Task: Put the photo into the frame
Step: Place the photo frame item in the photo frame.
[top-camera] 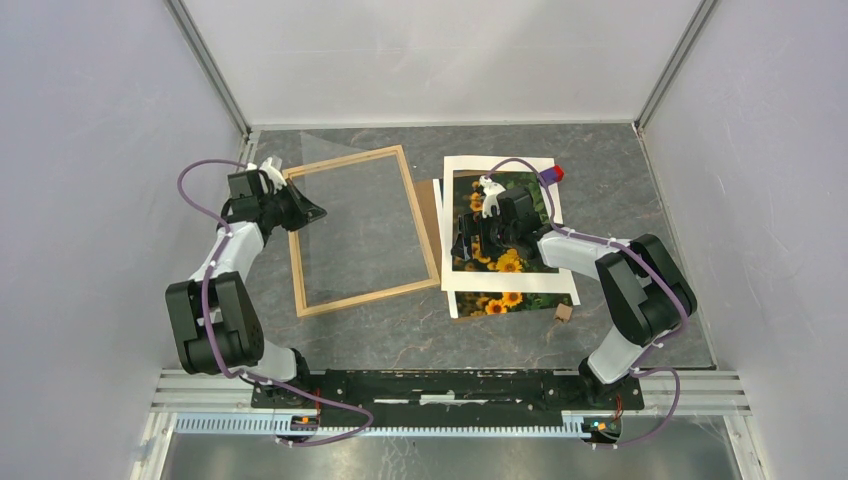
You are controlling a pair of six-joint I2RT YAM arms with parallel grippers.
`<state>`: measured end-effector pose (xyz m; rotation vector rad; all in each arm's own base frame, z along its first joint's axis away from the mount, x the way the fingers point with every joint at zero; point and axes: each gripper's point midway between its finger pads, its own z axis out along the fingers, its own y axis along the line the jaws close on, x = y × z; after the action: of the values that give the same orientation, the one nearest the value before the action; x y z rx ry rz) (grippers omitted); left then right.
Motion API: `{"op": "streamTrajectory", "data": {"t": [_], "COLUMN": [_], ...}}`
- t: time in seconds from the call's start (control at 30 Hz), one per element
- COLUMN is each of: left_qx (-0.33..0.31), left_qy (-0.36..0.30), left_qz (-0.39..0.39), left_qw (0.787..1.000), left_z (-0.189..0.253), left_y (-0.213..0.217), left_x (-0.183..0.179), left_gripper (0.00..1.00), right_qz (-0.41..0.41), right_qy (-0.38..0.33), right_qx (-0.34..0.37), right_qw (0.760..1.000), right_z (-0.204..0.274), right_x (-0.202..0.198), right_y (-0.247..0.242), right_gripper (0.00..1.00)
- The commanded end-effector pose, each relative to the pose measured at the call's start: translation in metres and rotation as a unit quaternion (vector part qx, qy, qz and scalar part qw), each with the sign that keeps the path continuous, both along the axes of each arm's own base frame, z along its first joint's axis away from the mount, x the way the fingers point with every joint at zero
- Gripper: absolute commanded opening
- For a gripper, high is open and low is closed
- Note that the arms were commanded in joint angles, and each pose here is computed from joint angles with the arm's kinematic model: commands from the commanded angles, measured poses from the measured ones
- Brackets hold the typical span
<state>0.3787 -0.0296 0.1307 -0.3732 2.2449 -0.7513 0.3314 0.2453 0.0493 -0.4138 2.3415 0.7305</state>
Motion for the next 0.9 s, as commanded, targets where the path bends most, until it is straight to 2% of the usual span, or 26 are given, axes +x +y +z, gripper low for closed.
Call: {"op": "streamTrajectory", "data": {"t": [0.0,0.3,0.7,0.87], "left_qx": [-0.002,0.017,-0.017,0.003], "left_qy": [-0.036,-0.037,-0.036,-0.035], "left_qz": [0.019,0.01,-0.009,-0.027], "left_qw": [0.999,0.999,0.999,0.999], "left_z": [0.016,0.022,0.019,0.022], "left_y": [0.006,0.017,0.013,0.015], "left_x": [0.012,0.008,0.012,0.01], "left_gripper": [0.02,0.02,0.02,0.02], "right_qz": [-0.002,-0.002,-0.001,-0.001], "right_qy": [-0.012,-0.013,-0.012,-0.012], "right_qx": [0.0,-0.001,-0.001,-0.002], "right_qw": [1.0,1.0,1.0,1.0], "right_z": [0.002,0.002,0.002,0.001], "right_x": [0.006,0.007,0.007,0.007], "right_y": [0.0,0.0,0.0,0.0], "right_gripper": [0.98,0.98,0.98,0.98]}}
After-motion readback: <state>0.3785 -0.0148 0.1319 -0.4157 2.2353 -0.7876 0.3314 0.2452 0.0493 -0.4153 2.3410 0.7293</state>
